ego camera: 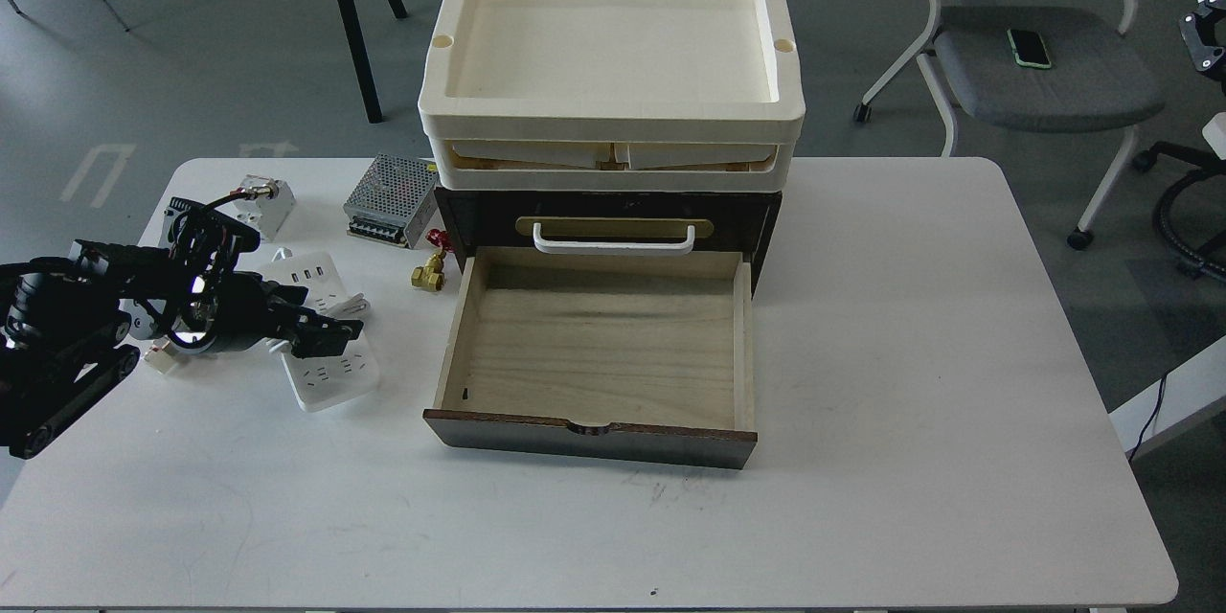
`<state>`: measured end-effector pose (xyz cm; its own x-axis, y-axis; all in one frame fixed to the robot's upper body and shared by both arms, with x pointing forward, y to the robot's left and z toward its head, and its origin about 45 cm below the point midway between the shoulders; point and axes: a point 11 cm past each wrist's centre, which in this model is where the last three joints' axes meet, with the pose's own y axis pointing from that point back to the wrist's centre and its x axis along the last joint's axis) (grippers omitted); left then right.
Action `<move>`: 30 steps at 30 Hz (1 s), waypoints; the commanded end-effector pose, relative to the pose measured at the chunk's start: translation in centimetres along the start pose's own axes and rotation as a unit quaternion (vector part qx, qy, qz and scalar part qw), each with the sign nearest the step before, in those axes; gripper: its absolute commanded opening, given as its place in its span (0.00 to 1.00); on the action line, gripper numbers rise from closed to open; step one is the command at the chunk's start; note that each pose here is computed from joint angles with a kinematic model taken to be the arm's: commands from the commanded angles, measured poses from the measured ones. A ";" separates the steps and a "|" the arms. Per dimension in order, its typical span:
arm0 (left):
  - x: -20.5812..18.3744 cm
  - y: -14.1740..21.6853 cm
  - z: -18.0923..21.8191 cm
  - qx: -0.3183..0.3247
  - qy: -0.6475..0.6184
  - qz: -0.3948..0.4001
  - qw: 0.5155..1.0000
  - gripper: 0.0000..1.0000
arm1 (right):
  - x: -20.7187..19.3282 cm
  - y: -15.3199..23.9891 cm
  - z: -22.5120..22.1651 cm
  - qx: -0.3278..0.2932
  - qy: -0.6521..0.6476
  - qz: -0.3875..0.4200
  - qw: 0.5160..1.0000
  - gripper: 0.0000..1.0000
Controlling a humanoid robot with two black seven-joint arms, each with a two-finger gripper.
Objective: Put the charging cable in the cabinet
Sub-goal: 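Lower the left gripper onto the white power strip and close on it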
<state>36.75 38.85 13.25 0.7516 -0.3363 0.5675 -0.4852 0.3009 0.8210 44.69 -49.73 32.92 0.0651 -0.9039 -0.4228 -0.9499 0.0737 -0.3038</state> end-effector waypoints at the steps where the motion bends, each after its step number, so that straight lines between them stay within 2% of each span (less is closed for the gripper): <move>1: -0.1 -0.1 0.0 0.000 0.001 -0.002 1.000 0.73 | 0.3 0.1 -0.1 0.001 0.003 0.004 1.000 1.00; 5: -0.8 -0.3 0.1 -0.001 -0.005 -0.014 1.000 0.61 | 0.5 0.1 -0.2 0.002 0.004 0.007 1.000 1.00; 13: -1.4 -0.5 -0.1 0.002 -0.016 -0.005 1.000 0.58 | 0.9 0.2 -0.3 0.003 0.008 0.012 1.000 1.00; 16: -1.1 -0.5 -0.3 0.005 -0.019 0.007 1.000 0.54 | 0.9 0.2 -0.4 0.004 0.008 0.013 1.000 1.00; 17: -1.1 -0.4 -0.4 0.007 -0.019 0.008 1.000 0.50 | 0.9 0.2 -0.4 0.004 0.008 0.013 1.000 1.00; 18: -1.2 -0.4 -0.6 0.009 -0.017 0.008 1.000 0.41 | 0.9 0.2 -0.4 0.004 0.008 0.013 1.000 1.00; 20: -1.3 -0.3 -0.9 0.014 -0.014 0.007 1.000 0.14 | 1.0 0.2 -0.5 0.004 0.008 0.014 1.000 1.00; 21: -1.4 -0.3 -1.0 0.015 -0.012 0.006 1.000 0.05 | 1.0 0.3 -0.4 0.004 0.008 0.014 1.000 1.00; 24: -1.6 -0.4 -1.0 0.015 -0.011 0.005 1.000 0.00 | 1.4 0.5 -0.7 0.004 0.012 0.019 1.000 1.00; 30: -1.1 -0.4 -0.7 0.008 -0.009 0.020 1.000 0.00 | 2.3 0.8 -1.5 0.009 0.020 0.029 0.999 1.00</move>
<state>36.12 40.15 11.95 0.7331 -0.3491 0.5837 -0.5111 0.2834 0.8114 43.86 -51.82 32.87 0.0110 -0.9123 -0.4093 -0.9476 0.1212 -0.2956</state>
